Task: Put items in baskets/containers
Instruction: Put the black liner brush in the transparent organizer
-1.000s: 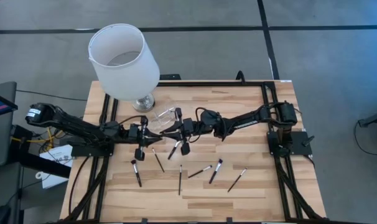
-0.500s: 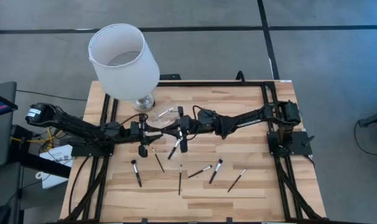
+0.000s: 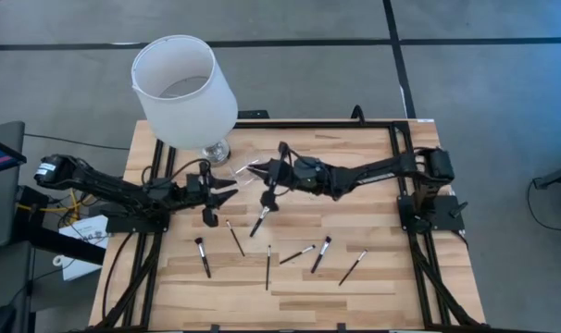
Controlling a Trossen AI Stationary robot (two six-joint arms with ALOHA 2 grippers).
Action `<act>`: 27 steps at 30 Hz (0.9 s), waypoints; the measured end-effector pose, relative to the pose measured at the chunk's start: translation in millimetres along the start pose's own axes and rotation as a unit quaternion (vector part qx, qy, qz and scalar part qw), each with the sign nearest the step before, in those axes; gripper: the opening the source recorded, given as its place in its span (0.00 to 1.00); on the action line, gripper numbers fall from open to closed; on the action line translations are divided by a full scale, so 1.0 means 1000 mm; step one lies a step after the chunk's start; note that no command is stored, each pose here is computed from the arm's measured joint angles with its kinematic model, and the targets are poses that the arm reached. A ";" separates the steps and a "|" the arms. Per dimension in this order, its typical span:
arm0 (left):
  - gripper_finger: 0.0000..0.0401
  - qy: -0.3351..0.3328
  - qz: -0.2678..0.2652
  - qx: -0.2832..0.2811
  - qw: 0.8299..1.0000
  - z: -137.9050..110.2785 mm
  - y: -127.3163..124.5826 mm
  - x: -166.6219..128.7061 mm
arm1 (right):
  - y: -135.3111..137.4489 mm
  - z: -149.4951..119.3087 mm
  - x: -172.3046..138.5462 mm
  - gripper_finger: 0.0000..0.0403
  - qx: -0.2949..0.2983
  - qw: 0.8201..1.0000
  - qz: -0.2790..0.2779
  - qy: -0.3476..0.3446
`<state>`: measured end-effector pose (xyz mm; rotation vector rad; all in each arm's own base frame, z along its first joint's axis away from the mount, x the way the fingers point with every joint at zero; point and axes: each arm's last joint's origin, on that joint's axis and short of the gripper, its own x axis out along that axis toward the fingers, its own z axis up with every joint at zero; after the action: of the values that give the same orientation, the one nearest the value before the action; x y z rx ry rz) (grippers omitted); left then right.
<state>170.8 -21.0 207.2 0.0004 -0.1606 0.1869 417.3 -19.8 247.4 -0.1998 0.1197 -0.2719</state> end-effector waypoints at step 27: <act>0.26 0.055 -0.010 -0.011 0.998 -0.012 -0.001 0.000 | -0.019 -0.077 0.065 0.17 -0.013 0.998 -0.007 0.063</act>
<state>172.9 -22.0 195.4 -0.0302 -0.0530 0.1640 464.0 -69.9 170.8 -0.2094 0.2460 -0.2970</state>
